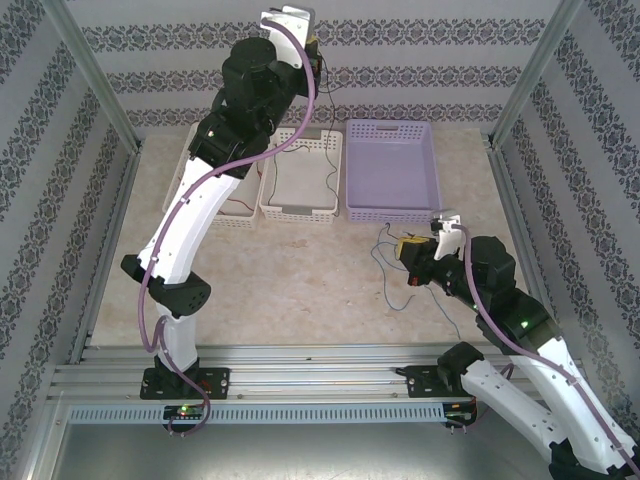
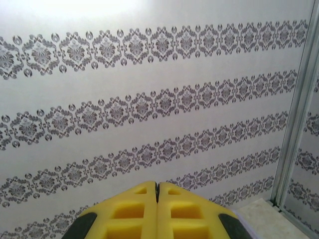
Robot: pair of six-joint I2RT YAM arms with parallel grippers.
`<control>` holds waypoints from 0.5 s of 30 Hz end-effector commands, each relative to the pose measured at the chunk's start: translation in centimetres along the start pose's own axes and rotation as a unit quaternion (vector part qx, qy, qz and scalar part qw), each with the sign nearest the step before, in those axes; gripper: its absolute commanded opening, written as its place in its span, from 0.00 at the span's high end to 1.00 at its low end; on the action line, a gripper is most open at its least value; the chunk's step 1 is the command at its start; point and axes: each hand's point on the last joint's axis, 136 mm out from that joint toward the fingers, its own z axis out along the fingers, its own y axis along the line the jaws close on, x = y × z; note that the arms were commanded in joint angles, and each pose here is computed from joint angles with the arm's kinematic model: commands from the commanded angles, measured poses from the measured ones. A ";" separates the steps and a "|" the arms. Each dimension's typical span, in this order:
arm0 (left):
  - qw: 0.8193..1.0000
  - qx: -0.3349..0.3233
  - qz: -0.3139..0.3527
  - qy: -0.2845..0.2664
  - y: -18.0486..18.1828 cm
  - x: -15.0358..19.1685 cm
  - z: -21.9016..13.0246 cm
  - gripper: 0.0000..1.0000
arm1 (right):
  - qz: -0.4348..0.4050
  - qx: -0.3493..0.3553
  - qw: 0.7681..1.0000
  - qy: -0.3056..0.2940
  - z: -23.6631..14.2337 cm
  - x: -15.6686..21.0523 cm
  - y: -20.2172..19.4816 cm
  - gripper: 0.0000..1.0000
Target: Untangle the cables
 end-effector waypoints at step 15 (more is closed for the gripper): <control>0.991 -0.017 -0.030 -0.130 1.9 -8.5 -3.7 1.00 | 0.000 -0.015 1.000 0.000 0.5 0.5 0.2 1.00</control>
